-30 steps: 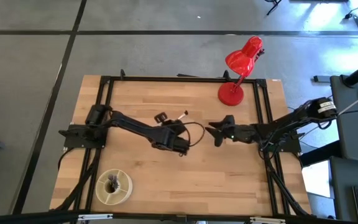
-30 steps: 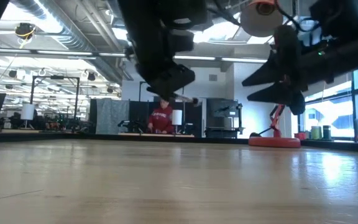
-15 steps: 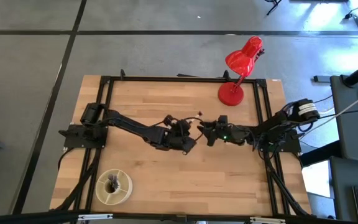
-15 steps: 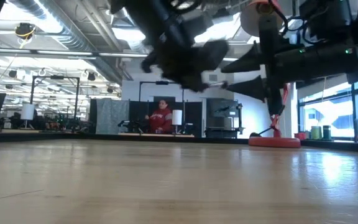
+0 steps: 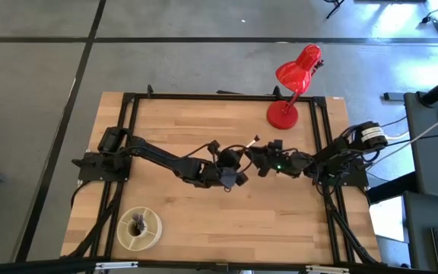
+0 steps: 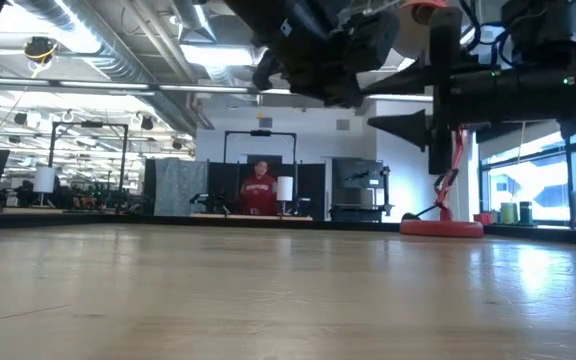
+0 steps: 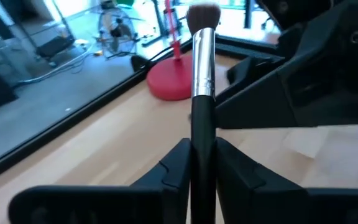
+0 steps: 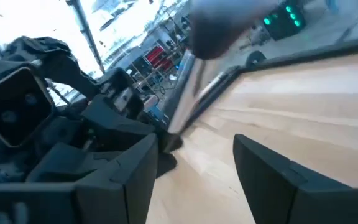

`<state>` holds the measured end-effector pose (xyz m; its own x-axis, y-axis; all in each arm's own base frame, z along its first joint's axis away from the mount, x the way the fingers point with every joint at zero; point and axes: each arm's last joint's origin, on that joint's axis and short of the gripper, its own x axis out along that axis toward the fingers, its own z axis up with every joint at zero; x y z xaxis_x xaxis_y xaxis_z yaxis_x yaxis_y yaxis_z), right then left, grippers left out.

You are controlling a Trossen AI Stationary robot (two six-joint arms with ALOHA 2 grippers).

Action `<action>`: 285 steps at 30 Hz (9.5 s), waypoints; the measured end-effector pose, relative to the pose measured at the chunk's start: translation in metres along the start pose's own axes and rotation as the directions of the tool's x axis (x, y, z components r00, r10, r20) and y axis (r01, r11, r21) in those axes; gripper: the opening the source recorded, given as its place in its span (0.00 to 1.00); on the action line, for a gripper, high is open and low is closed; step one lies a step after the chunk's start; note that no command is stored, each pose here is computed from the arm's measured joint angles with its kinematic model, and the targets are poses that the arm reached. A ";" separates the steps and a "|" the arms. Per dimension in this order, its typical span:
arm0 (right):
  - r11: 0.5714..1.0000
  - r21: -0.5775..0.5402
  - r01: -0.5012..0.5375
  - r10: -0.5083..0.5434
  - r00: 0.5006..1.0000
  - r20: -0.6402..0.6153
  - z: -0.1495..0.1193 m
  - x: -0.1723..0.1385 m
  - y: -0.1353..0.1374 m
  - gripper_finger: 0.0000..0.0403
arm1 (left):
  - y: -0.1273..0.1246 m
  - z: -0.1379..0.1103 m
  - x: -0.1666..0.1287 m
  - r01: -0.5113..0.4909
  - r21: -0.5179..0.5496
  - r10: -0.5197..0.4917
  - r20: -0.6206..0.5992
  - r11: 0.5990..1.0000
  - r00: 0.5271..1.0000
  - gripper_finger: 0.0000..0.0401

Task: Pick & Place Makeup Brushes
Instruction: Put the black powder brush into the makeup organizer, then return to Home Position

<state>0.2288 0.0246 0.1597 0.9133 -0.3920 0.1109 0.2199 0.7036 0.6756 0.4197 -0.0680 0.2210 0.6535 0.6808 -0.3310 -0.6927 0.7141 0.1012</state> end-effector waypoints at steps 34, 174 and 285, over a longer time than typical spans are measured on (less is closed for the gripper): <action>0.872 -0.475 -0.116 -0.037 0.953 -0.302 -0.024 0.016 -0.004 0.11 | 0.018 0.021 -0.015 0.361 0.137 -0.332 -0.194 0.922 0.923 0.33; 0.637 -0.490 -0.595 0.429 0.802 -0.415 0.100 -0.080 0.034 0.01 | 0.150 -0.074 -0.102 0.353 0.029 -0.353 0.151 0.935 0.923 0.15; 0.752 -0.570 -0.330 0.259 0.944 -0.205 0.073 -0.109 -0.035 0.03 | 0.263 -0.132 -0.153 0.509 0.039 -0.478 0.411 0.860 0.776 0.15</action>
<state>0.0966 -0.0006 0.1779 0.9892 -0.0669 0.1304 0.0600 0.9966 0.0560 0.0971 -0.0064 0.1746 0.9638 0.2542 0.0800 -0.2514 0.9669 -0.0444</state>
